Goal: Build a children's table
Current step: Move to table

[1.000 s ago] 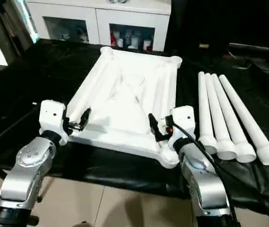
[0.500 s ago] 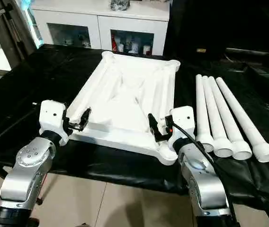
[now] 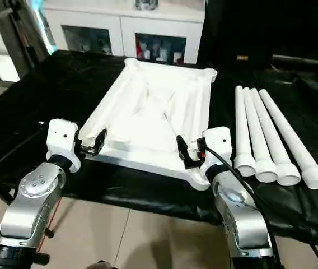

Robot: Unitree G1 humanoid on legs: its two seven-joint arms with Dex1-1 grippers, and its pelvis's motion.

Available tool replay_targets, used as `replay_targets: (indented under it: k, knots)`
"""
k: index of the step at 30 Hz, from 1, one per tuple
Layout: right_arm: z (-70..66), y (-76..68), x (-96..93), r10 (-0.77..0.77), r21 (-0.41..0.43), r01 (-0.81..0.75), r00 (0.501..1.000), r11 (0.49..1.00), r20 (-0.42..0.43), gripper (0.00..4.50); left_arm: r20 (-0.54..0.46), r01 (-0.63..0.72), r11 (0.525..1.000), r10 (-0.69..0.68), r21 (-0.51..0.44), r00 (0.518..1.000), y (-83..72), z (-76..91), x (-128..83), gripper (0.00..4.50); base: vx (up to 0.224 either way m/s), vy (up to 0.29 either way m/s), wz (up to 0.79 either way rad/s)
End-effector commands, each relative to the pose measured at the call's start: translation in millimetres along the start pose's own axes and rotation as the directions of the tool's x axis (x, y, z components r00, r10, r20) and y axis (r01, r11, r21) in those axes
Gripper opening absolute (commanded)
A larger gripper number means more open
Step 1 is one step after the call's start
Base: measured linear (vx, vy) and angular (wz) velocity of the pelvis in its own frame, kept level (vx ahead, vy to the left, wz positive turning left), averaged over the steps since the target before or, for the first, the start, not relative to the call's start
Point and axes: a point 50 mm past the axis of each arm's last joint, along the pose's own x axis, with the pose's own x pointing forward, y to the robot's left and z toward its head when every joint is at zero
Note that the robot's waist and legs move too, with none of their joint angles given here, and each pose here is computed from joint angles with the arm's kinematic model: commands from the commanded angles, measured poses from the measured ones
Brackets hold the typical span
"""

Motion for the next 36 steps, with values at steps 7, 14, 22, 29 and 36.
replay_targets:
  k: [7, 14, 22, 29, 36]
  knots:
    - [1.6, -1.6, -1.0, -0.012, 0.009, 0.012, 1.000, 1.000, 0.005, 4.46, -0.007, 0.010, 1.000, -0.010, 0.010, 1.000, -1.7, -0.3, -1.4, 4.50, -0.008, -0.001, 0.00]
    - [0.9, -3.3, -1.4, -0.025, 0.008, 0.025, 1.000, 1.000, 0.002, 4.46, -0.009, 0.016, 1.000, -0.016, 0.011, 1.000, -2.7, -0.8, -1.0, 4.50, 0.000, 0.000, 0.00]
    - [-0.2, -3.9, -1.9, -0.026, 0.036, 0.027, 1.000, 0.999, -0.006, 4.46, -0.009, 0.027, 1.000, -0.027, 0.005, 1.000, -4.4, -1.1, -1.1, 4.50, 0.000, 0.000, 0.00]
    - [-0.3, -5.4, -2.0, -0.038, 0.038, 0.038, 0.999, 0.999, -0.008, 4.46, -0.008, 0.028, 1.000, -0.028, 0.003, 1.000, -5.0, -1.2, -1.2, 4.50, -0.054, -0.007, -0.25]
    - [-0.1, -6.1, -1.6, -0.041, 0.033, 0.041, 0.999, 0.999, -0.009, 4.46, -0.007, 0.023, 1.000, -0.023, 0.007, 1.000, -4.7, -1.0, -1.0, 4.50, -0.211, 0.021, -0.03]
